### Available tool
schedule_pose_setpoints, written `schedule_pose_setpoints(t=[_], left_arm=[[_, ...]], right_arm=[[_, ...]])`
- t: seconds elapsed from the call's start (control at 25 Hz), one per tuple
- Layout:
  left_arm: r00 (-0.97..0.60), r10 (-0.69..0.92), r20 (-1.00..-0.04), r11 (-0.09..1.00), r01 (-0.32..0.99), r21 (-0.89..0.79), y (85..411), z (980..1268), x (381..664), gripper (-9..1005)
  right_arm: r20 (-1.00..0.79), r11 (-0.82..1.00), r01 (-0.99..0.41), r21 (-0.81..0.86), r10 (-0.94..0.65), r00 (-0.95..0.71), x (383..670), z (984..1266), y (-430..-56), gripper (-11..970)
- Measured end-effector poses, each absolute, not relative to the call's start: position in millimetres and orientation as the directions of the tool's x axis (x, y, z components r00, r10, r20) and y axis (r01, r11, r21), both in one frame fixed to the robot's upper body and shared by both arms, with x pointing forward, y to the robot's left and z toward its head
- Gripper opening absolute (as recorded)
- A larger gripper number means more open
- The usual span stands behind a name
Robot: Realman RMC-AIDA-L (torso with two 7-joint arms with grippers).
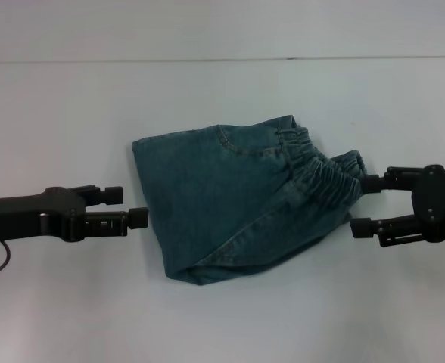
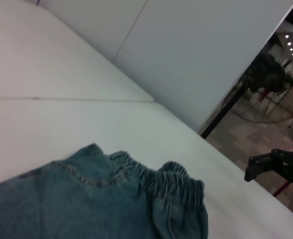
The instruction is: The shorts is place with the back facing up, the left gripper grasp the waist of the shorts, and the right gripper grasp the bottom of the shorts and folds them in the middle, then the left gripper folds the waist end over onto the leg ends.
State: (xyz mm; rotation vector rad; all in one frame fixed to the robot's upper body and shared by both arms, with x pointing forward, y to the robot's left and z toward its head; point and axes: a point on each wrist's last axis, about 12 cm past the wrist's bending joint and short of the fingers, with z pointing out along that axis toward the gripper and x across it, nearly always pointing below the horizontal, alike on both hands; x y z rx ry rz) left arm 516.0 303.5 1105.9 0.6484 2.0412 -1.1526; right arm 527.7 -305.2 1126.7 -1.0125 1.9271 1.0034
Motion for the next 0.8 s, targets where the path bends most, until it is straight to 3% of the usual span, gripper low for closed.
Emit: schedule_pose_setpoints(t=[0.2,0.8], left_arm=[[-0.642,0.089,-0.762,0.483,0.697,-0.530,304.3,1104.0,514.0,946],[-0.653,0.109,-0.750,0.456,0.703,-0.546,300.8,1105.2,512.7,946]], right_arm=[[-0.835,0.410,-0.862,0.299,-0.324,-0.444,528.9,1120.3,-303.9,950],[-0.832,0.432,-0.855,0.288,-0.328,-0.447,532.2,1117.9,-302.1,950]])
